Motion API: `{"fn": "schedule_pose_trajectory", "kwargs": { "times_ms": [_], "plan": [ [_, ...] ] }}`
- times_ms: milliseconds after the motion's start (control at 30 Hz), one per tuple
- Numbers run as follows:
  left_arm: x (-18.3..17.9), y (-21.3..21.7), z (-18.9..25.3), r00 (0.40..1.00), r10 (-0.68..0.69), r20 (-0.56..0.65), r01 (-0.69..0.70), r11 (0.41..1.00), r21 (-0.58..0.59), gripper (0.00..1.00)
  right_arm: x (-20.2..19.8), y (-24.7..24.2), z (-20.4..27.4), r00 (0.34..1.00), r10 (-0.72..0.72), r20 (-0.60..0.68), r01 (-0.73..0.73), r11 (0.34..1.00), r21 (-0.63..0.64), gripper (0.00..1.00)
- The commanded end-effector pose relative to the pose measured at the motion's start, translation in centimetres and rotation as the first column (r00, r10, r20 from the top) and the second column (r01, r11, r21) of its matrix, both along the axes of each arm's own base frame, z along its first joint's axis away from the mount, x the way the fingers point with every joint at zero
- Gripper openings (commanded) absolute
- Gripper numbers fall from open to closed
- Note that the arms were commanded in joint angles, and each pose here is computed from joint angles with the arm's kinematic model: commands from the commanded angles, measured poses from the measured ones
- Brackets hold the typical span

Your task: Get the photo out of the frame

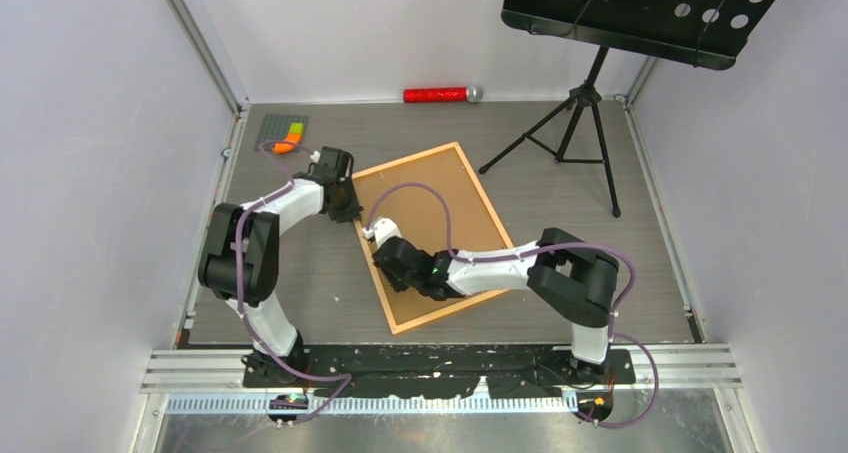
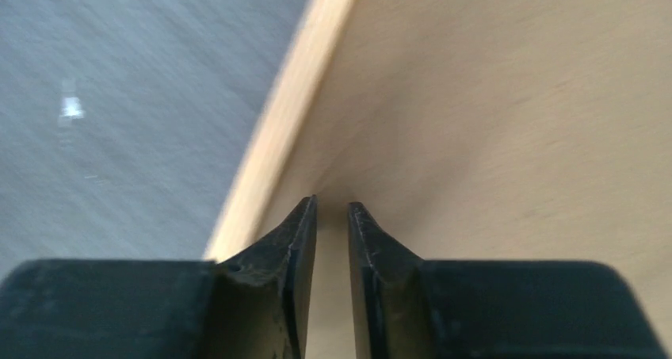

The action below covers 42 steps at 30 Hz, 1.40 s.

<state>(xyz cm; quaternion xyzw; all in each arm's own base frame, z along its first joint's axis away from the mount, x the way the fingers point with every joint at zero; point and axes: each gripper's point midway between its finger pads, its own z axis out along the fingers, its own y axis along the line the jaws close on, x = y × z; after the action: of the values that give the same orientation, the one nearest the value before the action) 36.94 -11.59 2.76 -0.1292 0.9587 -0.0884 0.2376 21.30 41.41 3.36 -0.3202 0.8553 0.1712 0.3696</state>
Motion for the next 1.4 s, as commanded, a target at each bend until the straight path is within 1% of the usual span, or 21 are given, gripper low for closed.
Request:
{"fn": "schedule_pose_trajectory", "kwargs": {
  "times_ms": [0,167,200,300,333,367,400,467,500,533,600,633,667,733,800,933,1033,1100,1267,1333,1367],
  "plan": [
    [-6.2,-1.1,-0.3,0.968,-0.157,-0.196,0.148,0.987,-0.058,0.00,4.6,-2.6,3.5,0.982,-0.033,0.184,0.036,0.999,-0.014,0.31],
    [-7.0,-1.0,-0.3,0.960,-0.208,-0.187,0.200,0.978,-0.063,0.00,5.3,-2.2,8.6,0.957,-0.016,0.289,-0.004,0.998,0.066,0.53],
    [-7.2,-1.2,-0.2,0.958,-0.220,-0.183,0.210,0.975,-0.074,0.00,5.3,-2.1,10.0,0.952,-0.012,0.305,-0.017,0.996,0.091,0.55],
    [-7.9,-2.2,0.2,0.953,-0.262,-0.152,0.244,0.961,-0.127,0.00,5.2,-2.0,11.7,0.947,0.018,0.319,-0.074,0.984,0.162,0.69],
    [-8.2,-2.5,0.4,0.951,-0.274,-0.142,0.254,0.957,-0.140,0.00,5.5,-1.7,13.1,0.935,0.026,0.352,-0.100,0.976,0.194,0.71],
    [-8.6,-2.8,0.4,0.948,-0.287,-0.135,0.268,0.952,-0.148,0.00,5.4,-2.0,12.5,0.934,0.060,0.353,-0.135,0.972,0.194,0.74],
    [-9.1,-3.2,0.6,0.944,-0.305,-0.128,0.284,0.946,-0.156,0.00,5.8,-1.9,13.5,0.911,0.087,0.403,-0.181,0.963,0.201,0.76],
    [-10.1,-3.7,0.8,0.938,-0.326,-0.121,0.306,0.939,-0.160,0.00,6.6,-2.6,13.6,0.897,0.119,0.425,-0.225,0.952,0.208,0.78],
    [-10.5,-3.8,0.9,0.939,-0.324,-0.118,0.303,0.939,-0.165,0.00,7.2,-3.1,13.4,0.898,0.149,0.413,-0.258,0.940,0.222,0.78],
    [-10.9,-3.8,1.1,0.941,-0.318,-0.115,0.297,0.940,-0.170,0.07,7.3,-3.2,13.5,0.899,0.170,0.404,-0.282,0.930,0.237,0.78],
    [-11.3,-3.8,2.0,0.948,-0.308,-0.082,0.290,0.940,-0.180,0.30,6.8,-3.0,13.5,0.881,0.286,0.377,-0.402,0.872,0.279,0.78],
    [-11.4,-3.8,2.3,0.951,-0.300,-0.069,0.284,0.941,-0.183,0.39,7.5,-3.5,13.2,0.870,0.305,0.388,-0.421,0.868,0.263,0.78],
    [-11.3,-3.6,2.8,0.955,-0.292,-0.053,0.279,0.944,-0.179,0.45,6.9,-3.3,13.0,0.847,0.358,0.392,-0.475,0.842,0.256,0.77],
    [-11.0,-3.5,4.1,0.959,-0.284,-0.022,0.276,0.946,-0.168,0.54,6.4,-3.3,11.9,0.793,0.447,0.413,-0.554,0.811,0.187,0.76],
    [-10.1,-3.3,5.8,0.963,-0.268,0.016,0.267,0.952,-0.147,0.57,6.0,-2.9,11.2,0.738,0.528,0.420,-0.624,0.771,0.128,0.75],
    [-8.2,-1.5,8.1,0.982,-0.182,0.046,0.186,0.979,-0.079,0.67,6.5,-1.9,10.0,0.685,0.602,0.409,-0.681,0.730,0.065,0.75],
    [-6.3,0.1,8.5,0.993,-0.109,0.051,0.112,0.992,-0.063,0.69,6.9,-1.0,10.2,0.661,0.629,0.410,-0.706,0.706,0.056,0.75],
    [-4.6,0.6,8.5,0.996,-0.077,0.043,0.080,0.993,-0.083,0.66,7.3,-0.4,9.8,0.657,0.638,0.402,-0.713,0.699,0.056,0.75],
    [-0.4,-1.3,7.5,0.995,-0.103,0.019,0.105,0.981,-0.163,0.57,8.1,1.1,8.1,0.639,0.672,0.374,-0.735,0.677,0.041,0.74],
    [0.7,-1.6,6.5,0.993,-0.115,-0.012,0.112,0.980,-0.162,0.54,8.4,1.7,7.5,0.632,0.691,0.352,-0.743,0.669,0.019,0.73],
    [1.0,-1.6,6.1,0.993,-0.118,-0.025,0.113,0.981,-0.156,0.53,8.7,2.5,7.6,0.613,0.703,0.361,-0.753,0.658,-0.001,0.73]
  ]
}}
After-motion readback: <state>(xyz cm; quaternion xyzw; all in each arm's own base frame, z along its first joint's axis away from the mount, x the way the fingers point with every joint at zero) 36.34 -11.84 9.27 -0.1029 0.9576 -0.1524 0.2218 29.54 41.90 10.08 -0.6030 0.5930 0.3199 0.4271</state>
